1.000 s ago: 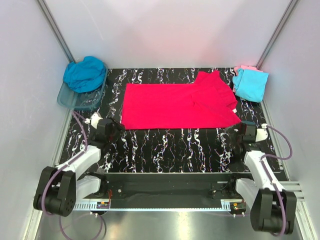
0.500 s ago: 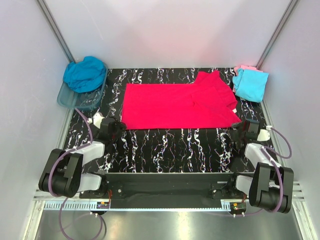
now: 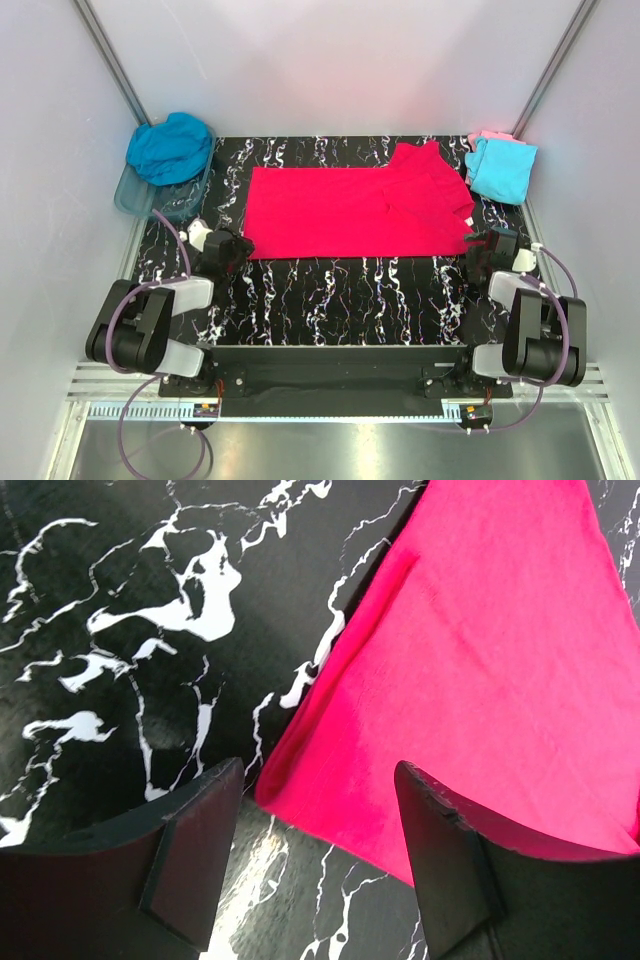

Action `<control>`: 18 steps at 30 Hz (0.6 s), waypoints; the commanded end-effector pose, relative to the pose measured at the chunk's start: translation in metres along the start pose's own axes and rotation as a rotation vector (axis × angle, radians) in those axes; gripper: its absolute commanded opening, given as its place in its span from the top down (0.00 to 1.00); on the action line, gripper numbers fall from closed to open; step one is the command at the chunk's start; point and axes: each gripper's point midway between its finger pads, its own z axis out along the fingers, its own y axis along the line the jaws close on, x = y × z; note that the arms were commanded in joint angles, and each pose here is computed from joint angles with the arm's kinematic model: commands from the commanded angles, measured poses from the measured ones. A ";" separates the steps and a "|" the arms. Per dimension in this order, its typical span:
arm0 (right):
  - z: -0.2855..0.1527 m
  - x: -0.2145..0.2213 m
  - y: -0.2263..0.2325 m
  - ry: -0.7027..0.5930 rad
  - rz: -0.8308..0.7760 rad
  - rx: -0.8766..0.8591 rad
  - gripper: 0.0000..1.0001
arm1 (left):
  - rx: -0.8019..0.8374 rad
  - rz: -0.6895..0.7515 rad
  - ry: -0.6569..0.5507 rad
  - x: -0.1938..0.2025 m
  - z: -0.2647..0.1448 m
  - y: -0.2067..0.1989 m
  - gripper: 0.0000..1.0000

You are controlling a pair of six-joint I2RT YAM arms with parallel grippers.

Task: Fold and stack the t-shirts
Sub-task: Fold the tshirt

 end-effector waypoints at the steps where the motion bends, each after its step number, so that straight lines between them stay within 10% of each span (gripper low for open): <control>1: 0.007 0.008 -0.026 0.022 0.015 0.103 0.18 | 0.021 -0.001 -0.032 -0.008 0.005 -0.009 0.32; 9: 0.016 0.007 -0.017 0.023 0.049 0.091 0.39 | 0.048 0.002 -0.020 -0.004 0.001 -0.009 0.85; 12: 0.018 0.010 -0.016 0.035 0.061 0.087 0.67 | 0.052 0.007 -0.021 -0.004 0.000 -0.010 0.99; 14: 0.017 0.010 -0.016 0.036 0.059 0.084 0.99 | 0.051 0.010 -0.024 -0.005 -0.001 -0.010 1.00; 18: 0.008 0.007 -0.016 0.022 0.056 0.081 1.00 | 0.064 0.009 -0.022 -0.006 -0.006 -0.012 1.00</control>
